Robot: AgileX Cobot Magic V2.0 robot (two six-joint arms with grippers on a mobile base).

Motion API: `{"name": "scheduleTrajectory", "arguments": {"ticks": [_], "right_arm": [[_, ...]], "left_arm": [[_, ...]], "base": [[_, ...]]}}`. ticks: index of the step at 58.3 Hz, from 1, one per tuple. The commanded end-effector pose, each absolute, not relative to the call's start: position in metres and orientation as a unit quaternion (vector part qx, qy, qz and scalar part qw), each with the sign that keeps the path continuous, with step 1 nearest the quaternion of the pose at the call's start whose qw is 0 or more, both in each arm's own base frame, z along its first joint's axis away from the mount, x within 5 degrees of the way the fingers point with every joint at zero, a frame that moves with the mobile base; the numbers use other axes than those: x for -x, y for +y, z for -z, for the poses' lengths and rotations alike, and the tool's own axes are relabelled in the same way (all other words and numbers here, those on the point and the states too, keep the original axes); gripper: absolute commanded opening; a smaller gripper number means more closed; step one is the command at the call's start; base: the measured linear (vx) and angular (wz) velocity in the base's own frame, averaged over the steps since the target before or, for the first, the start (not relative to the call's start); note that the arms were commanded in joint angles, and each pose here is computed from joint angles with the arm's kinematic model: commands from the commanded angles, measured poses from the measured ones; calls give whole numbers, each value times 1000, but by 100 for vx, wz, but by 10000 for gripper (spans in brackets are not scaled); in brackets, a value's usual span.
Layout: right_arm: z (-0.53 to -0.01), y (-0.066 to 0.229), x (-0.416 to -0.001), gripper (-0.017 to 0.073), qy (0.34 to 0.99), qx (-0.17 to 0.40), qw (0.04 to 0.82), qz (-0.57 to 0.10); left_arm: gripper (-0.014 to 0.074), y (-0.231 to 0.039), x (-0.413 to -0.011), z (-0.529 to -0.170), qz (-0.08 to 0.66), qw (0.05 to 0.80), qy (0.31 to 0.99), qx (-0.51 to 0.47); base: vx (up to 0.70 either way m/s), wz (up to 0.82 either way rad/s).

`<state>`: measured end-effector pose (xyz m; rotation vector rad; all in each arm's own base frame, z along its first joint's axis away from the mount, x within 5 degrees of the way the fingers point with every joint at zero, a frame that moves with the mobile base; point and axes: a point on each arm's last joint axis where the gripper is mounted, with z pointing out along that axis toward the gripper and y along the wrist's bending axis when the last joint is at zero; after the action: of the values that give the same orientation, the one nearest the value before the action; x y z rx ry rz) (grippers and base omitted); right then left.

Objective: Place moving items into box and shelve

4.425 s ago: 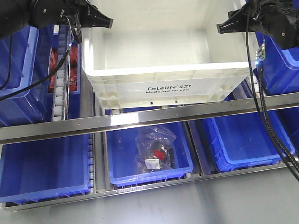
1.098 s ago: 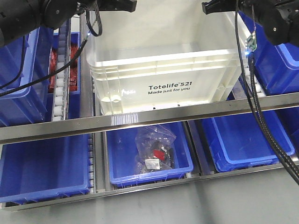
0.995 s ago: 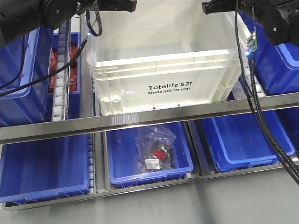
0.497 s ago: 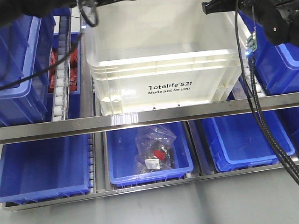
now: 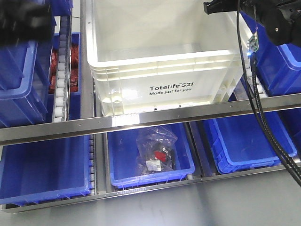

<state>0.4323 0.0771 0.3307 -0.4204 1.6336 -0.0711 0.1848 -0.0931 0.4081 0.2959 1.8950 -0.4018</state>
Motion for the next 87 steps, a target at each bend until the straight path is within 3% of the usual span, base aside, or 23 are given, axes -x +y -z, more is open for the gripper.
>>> {"name": "scheduleTrajectory", "arguments": {"ticks": [1,12,21,32,52,61,70,87], "right_arm": [[-373,74,-422,-8,666,177,724,33],[-373,74,-422,-8,666,177,724,33],[-373,74,-422,-8,666,177,724,33],[-373,74,-422,-8,666,177,724,33],[-373,74,-422,-8,666,177,724,33],[-373,74,-422,-8,666,177,724,33],[-373,74,-422,-8,666,177,724,33],[-373,74,-422,-8,666,177,724,33]], "left_arm": [[-7,-84,-165,-405,201,585,778,-110],[-7,-52,-124,-367,192,640,740,-76],[-7,-29,-87,-336,138,700,695,-86],[-7,-14,-58,-282,91,720,684,-69],[-7,3,-55,-229,23,753,655,58],[-7,4,-53,-216,-8,752,658,46],[-7,4,-56,-194,9,726,685,63],[-7,4,-57,-187,1,697,716,51]], "base": [[0,0],[0,0],[0,0],[0,0],[0,0],[0,0],[0,0],[0,0]]}}
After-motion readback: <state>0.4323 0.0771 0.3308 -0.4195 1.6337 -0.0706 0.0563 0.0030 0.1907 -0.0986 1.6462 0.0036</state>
